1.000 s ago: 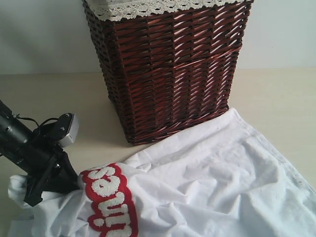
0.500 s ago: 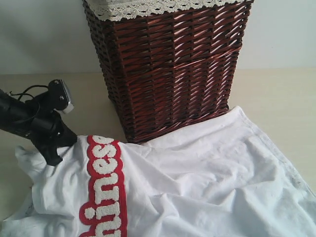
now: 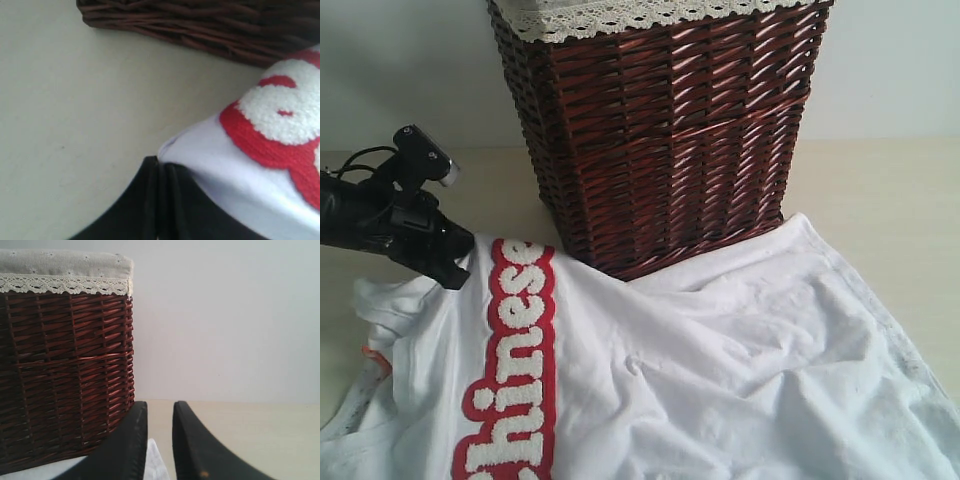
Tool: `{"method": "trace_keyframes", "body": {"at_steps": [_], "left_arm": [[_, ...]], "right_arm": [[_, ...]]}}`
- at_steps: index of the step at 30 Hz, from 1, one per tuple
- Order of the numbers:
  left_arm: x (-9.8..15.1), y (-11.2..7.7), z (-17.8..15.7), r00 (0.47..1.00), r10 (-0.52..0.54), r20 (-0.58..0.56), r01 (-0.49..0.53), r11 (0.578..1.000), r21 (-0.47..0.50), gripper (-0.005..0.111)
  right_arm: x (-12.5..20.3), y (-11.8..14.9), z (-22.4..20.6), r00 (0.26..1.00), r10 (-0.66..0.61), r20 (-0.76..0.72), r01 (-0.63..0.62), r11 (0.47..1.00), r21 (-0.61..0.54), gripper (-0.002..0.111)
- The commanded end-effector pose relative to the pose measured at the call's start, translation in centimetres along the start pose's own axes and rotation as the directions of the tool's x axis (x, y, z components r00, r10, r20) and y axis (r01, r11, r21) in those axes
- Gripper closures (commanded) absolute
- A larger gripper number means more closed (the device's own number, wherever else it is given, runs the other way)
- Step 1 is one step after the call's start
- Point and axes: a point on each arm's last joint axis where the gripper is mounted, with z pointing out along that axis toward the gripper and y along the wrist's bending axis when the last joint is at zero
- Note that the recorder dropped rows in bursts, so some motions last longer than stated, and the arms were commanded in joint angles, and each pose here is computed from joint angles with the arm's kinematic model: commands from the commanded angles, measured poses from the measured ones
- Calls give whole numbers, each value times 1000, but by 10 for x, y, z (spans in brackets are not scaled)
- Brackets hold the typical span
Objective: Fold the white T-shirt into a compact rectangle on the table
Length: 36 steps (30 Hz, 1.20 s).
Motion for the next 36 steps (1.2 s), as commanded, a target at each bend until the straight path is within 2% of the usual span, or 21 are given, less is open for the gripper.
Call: {"method": "trace_keyframes", "body": {"at_steps": [1,6,11,13,15,18,21,24,27,30,32,34,36], "left_arm": [[-7,2,-2,999,10,31,-10,1000,-13,95],[-12,-3,-3,997,-2,77,-2,999,49,68],[-32,14,-12,991,-35,131,42,998,-51,39],[-41,19,-15,986,-47,159,60,995,-77,32],[-44,21,-17,983,-58,172,73,994,-82,31],[-40,24,-13,984,-95,149,111,988,-103,36],[-33,29,-8,985,-130,117,147,977,-153,49],[-36,32,-5,982,-136,131,156,976,-155,61],[-44,27,-5,978,-104,182,120,990,-78,73],[-51,14,-5,966,-78,247,65,996,60,88],[-53,7,0,959,-92,268,62,991,119,98],[-50,4,9,960,-127,251,100,988,117,106],[-43,3,22,968,-158,195,147,987,69,107]], "right_arm": [[1,0,0,1000,2,0,-2,1000,-2,88],[1,0,0,1000,2,0,-2,1000,-2,88],[1,0,0,1000,2,0,-2,1000,-2,88],[1,0,0,1000,2,0,-2,1000,-2,88],[1,0,0,1000,2,0,-2,1000,-2,88],[1,0,0,1000,2,0,-2,1000,-2,88],[1,0,0,1000,2,0,-2,1000,-2,88],[1,0,0,1000,2,0,-2,1000,-2,88],[1,0,0,1000,2,0,-2,1000,-2,88],[1,0,0,1000,2,0,-2,1000,-2,88],[1,0,0,1000,2,0,-2,1000,-2,88],[1,0,0,1000,2,0,-2,1000,-2,88],[1,0,0,1000,2,0,-2,1000,-2,88]]}}
